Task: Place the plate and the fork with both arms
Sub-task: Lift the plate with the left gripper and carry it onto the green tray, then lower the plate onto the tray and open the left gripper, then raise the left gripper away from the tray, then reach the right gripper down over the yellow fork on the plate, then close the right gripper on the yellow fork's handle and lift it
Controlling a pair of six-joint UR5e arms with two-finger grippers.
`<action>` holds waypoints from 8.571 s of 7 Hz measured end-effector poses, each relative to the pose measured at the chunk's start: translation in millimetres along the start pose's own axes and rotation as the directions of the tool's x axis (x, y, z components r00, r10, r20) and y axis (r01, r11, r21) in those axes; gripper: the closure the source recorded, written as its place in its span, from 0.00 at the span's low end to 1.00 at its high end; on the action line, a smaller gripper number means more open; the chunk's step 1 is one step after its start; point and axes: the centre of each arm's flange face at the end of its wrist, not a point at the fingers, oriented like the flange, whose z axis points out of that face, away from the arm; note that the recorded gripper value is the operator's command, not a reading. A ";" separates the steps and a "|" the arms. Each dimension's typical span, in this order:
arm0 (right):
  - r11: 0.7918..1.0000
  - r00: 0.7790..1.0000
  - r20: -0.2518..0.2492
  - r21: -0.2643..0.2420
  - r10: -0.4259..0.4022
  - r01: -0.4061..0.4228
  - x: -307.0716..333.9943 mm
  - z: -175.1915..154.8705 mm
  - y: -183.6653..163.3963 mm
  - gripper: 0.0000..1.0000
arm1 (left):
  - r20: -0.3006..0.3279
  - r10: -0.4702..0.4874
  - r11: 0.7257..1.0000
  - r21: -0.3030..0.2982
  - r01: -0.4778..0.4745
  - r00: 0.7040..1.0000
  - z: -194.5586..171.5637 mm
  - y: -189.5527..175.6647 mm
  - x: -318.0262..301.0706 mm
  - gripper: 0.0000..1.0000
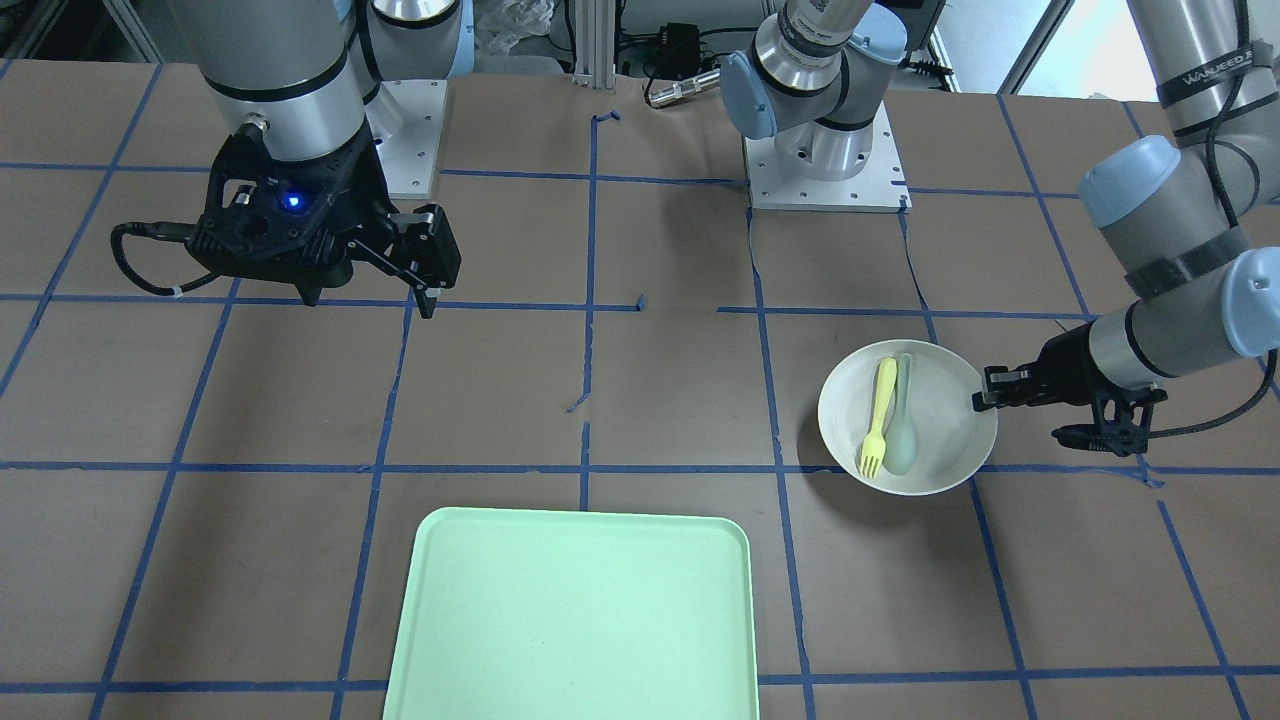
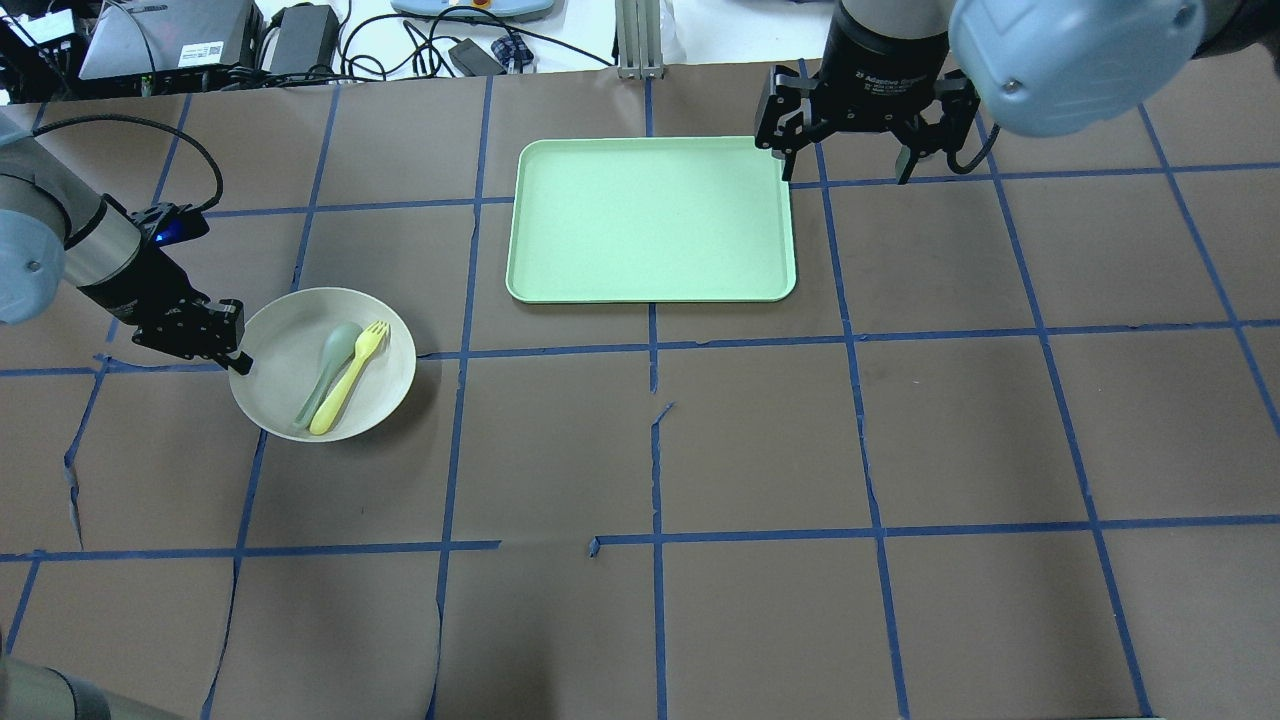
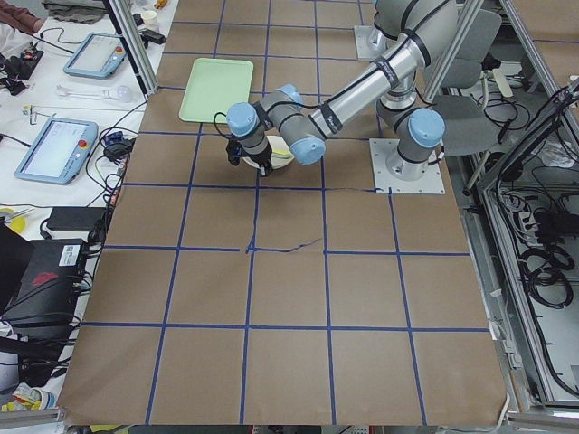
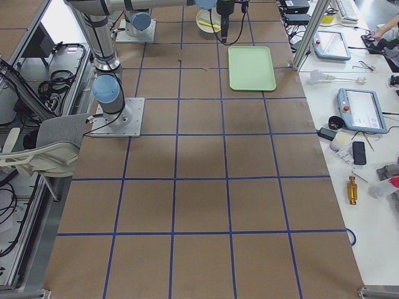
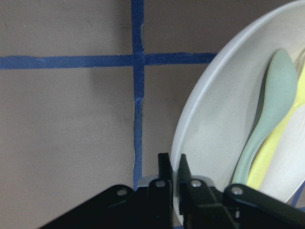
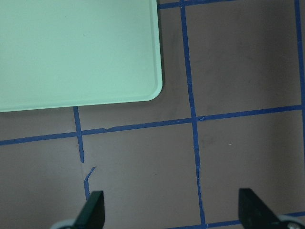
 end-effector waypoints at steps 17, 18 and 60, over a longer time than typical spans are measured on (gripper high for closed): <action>1.000 1.000 -0.002 0.001 0.002 -0.002 1.0 -0.3 -0.3 0.00 | -0.197 0.095 0.995 0.057 -0.085 0.976 84.3 -223.6 312.4 1.00; 1.000 1.000 -0.002 0.001 0.002 -0.002 1.0 -0.3 -0.3 0.00 | -0.198 0.095 0.995 0.045 -0.087 0.976 92.5 -222.4 314.3 1.00; 0.985 0.985 -0.025 0.012 0.174 -0.173 -167.4 308.8 -130.8 0.51 | 0.243 -0.047 0.994 0.108 0.021 0.969 -136.5 24.5 237.2 0.00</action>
